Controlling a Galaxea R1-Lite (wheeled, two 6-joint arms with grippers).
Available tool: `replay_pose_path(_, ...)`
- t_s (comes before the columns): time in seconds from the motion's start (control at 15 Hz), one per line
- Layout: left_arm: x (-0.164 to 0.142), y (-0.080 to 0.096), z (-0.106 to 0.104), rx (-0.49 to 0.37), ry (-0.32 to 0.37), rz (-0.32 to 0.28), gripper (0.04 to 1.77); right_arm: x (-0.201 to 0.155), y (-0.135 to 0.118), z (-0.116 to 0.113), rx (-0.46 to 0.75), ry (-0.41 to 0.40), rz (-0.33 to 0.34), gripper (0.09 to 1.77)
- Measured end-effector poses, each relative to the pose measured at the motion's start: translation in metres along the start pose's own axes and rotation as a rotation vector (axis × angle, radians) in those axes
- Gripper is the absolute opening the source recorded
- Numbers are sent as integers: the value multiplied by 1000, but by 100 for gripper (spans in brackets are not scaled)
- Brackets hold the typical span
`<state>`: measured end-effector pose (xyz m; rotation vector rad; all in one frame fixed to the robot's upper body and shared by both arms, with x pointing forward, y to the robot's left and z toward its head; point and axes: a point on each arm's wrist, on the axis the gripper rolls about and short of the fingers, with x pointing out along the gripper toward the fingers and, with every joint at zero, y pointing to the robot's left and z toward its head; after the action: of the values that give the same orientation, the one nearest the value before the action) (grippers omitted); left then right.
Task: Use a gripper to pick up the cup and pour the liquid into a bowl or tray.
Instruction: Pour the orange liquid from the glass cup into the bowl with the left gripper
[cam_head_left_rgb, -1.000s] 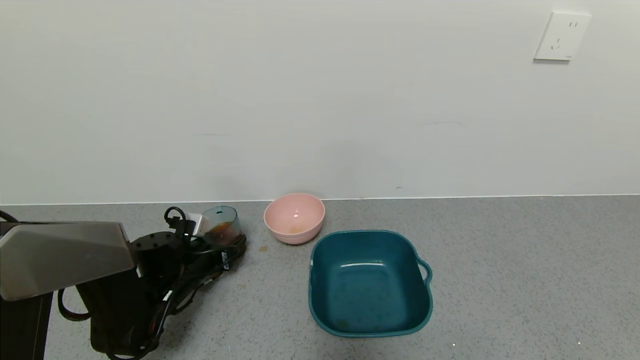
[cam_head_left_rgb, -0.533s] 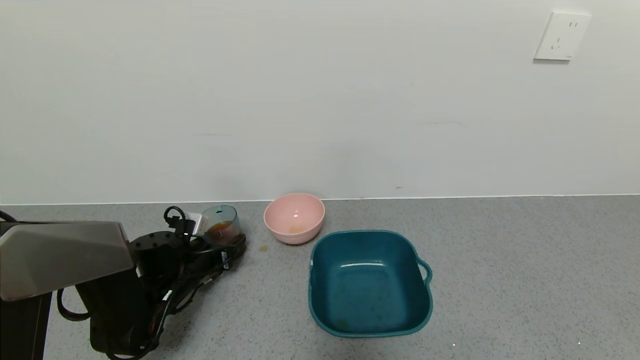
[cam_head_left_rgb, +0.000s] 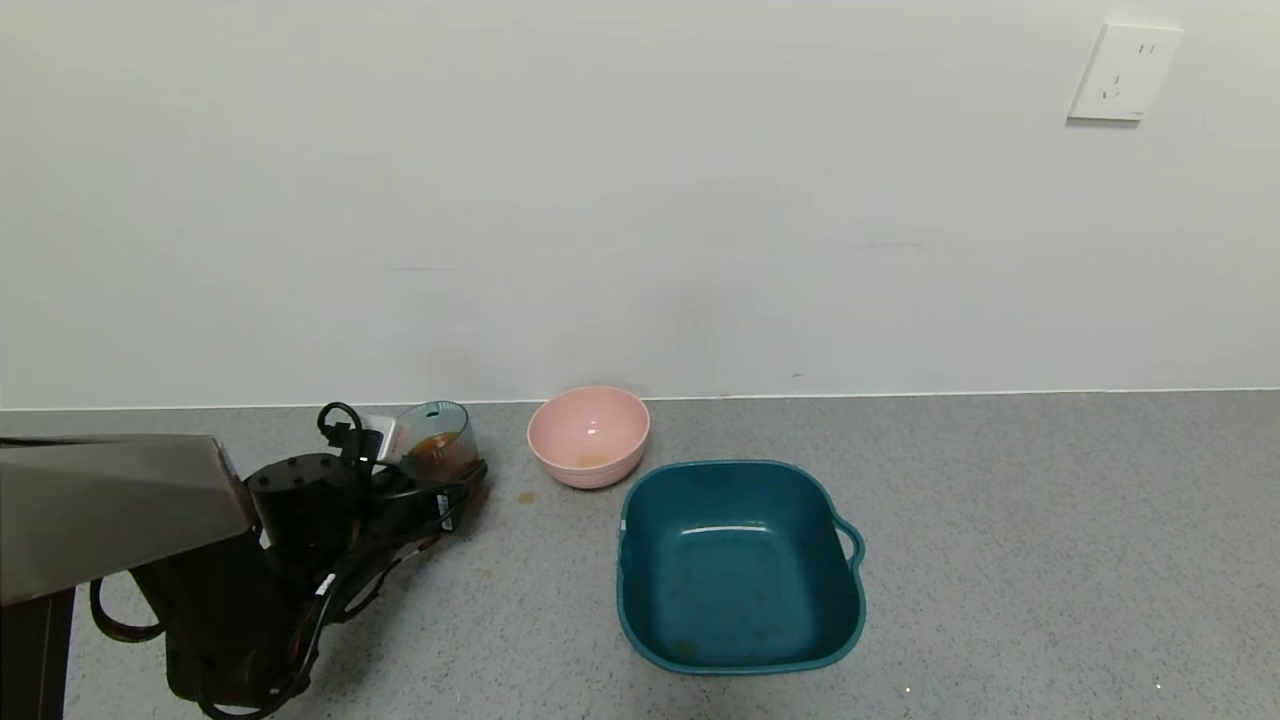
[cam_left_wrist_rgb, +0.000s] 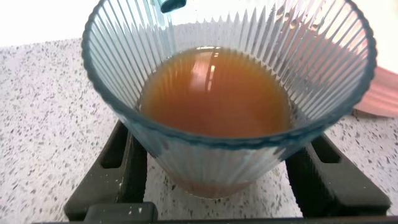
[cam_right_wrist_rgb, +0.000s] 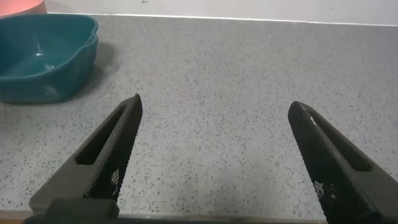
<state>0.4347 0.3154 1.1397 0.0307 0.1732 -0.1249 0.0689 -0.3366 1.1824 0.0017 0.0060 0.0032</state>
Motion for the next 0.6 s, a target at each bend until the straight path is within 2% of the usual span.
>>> replay_pose_path(0.27, -8, -1, 22, 1, 8, -4, 127, 0, 0, 0, 0, 0, 0, 171)
replay_pose_path(0.6, -22, -12, 57, 9, 28, -35, 127, 0, 0, 0, -1, 2, 2, 171)
